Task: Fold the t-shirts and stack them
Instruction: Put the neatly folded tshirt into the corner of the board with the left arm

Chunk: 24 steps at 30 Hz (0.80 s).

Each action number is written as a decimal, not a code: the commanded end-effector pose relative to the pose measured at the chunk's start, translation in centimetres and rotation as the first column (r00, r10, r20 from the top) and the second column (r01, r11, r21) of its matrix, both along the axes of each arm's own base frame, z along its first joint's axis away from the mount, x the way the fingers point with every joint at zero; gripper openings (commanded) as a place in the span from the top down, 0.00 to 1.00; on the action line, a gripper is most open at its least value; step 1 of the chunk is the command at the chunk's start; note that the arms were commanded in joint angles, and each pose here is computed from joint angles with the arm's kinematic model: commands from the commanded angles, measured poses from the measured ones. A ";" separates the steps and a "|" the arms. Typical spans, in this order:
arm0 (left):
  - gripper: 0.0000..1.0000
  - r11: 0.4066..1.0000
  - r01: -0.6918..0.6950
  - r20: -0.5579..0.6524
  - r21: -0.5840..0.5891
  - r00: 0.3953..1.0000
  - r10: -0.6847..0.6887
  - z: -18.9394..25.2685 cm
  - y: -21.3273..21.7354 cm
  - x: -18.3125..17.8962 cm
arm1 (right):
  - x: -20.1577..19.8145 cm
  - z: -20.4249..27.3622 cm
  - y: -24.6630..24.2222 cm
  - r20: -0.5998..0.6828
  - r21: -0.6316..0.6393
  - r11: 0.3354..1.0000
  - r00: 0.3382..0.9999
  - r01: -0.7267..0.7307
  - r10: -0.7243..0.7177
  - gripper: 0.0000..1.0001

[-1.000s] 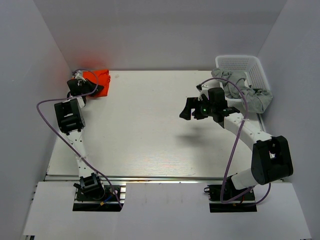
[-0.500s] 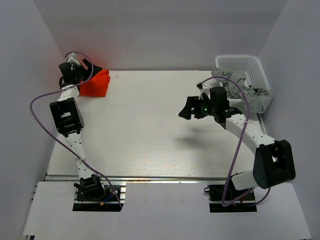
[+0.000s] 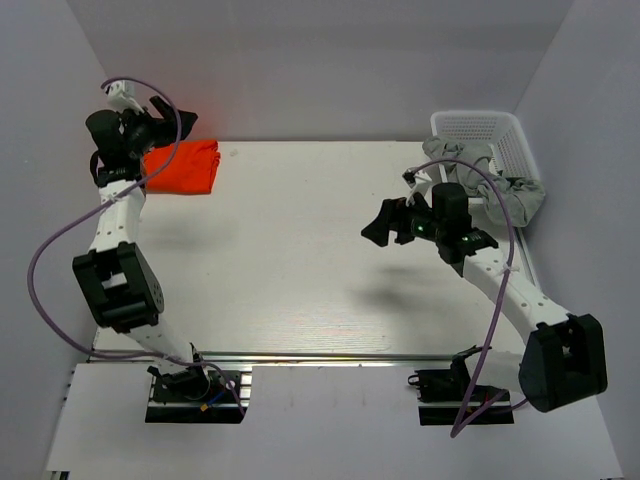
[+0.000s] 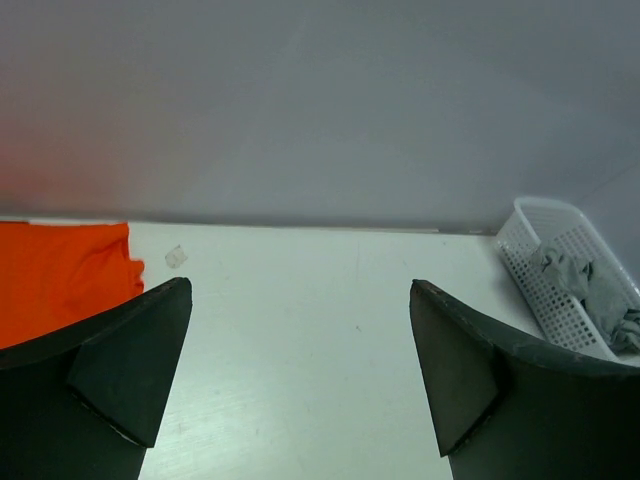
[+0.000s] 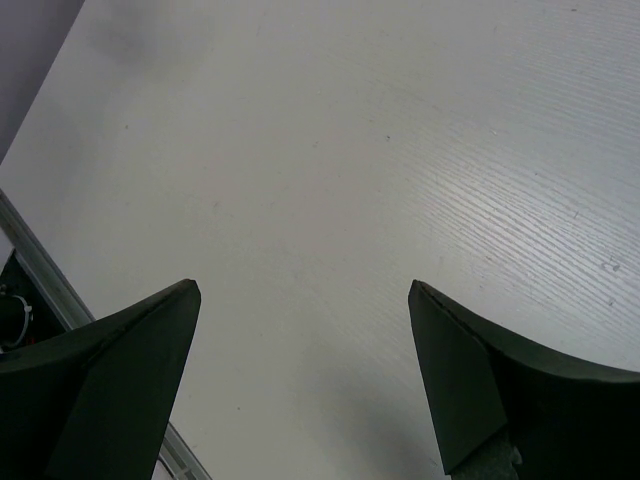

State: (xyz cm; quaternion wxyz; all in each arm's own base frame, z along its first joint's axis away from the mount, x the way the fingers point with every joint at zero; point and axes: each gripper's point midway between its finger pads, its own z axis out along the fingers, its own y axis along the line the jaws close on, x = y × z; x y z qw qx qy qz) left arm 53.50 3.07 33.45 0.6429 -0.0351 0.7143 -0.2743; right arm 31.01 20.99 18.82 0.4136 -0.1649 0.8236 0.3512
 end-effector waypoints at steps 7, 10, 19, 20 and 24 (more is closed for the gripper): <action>0.00 0.997 0.039 0.080 0.069 0.996 -0.044 2.2 -1.7 -4.5 | -1.3 0.8 -0.4 0.085 0.018 1.000 0.996 -0.015 0.013 0.10; 0.00 0.995 0.096 0.047 0.030 0.994 -0.097 0.5 -1.6 -3.6 | -1.5 0.9 -0.3 0.089 0.020 0.999 0.996 -0.026 0.024 0.10; 0.00 0.981 0.184 0.061 -0.064 0.982 -0.180 -4.8 -0.3 3.3 | -0.8 0.2 -0.5 0.071 -0.002 1.000 0.997 -0.006 0.006 0.10; 0.00 0.974 0.214 0.046 -0.070 0.976 -0.211 -6.7 -0.1 5.2 | -0.6 0.0 -0.4 0.062 -0.006 1.000 0.998 -0.007 0.007 0.10; 0.03 0.963 0.227 -0.017 -0.147 0.973 -0.232 -11.3 1.4 9.2 | -0.1 -0.6 -0.6 0.022 -0.024 1.000 1.000 0.017 -0.016 0.10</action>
